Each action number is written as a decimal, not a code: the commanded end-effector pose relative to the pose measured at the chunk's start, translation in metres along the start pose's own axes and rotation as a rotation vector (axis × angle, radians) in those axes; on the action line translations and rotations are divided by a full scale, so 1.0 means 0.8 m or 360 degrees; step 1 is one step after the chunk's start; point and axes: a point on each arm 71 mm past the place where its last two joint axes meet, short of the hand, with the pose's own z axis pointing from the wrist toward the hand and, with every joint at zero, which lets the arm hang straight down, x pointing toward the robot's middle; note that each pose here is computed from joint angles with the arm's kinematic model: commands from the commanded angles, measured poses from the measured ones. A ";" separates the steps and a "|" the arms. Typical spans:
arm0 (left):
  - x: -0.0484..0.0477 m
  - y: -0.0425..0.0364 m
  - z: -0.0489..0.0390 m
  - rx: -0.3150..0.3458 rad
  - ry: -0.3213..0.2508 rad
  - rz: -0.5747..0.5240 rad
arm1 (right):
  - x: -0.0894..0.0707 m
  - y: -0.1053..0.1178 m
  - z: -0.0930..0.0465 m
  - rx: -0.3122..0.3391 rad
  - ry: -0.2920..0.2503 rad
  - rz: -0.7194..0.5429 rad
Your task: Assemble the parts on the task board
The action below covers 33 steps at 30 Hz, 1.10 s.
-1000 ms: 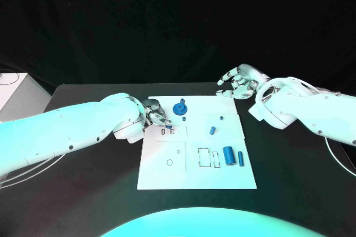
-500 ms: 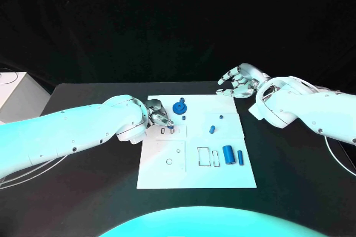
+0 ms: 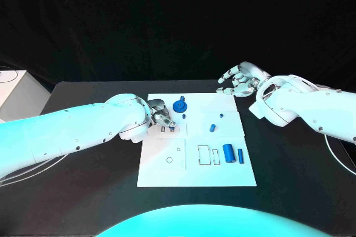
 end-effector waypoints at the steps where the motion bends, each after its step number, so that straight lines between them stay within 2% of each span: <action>1: 0.003 -0.0012 0.001 -0.0004 0.0043 0.0052 | 0.002 0.001 0.000 -0.0016 0.0027 -0.0003; 17: 0.004 0.0015 0.003 -0.0025 0.0048 0.0081 | 0.002 0.001 0.000 -0.0016 0.0029 -0.0004; 33: 0.006 -0.0006 0.004 -0.0025 0.0055 0.0090 | 0.003 0.000 0.000 -0.0016 0.0031 -0.0005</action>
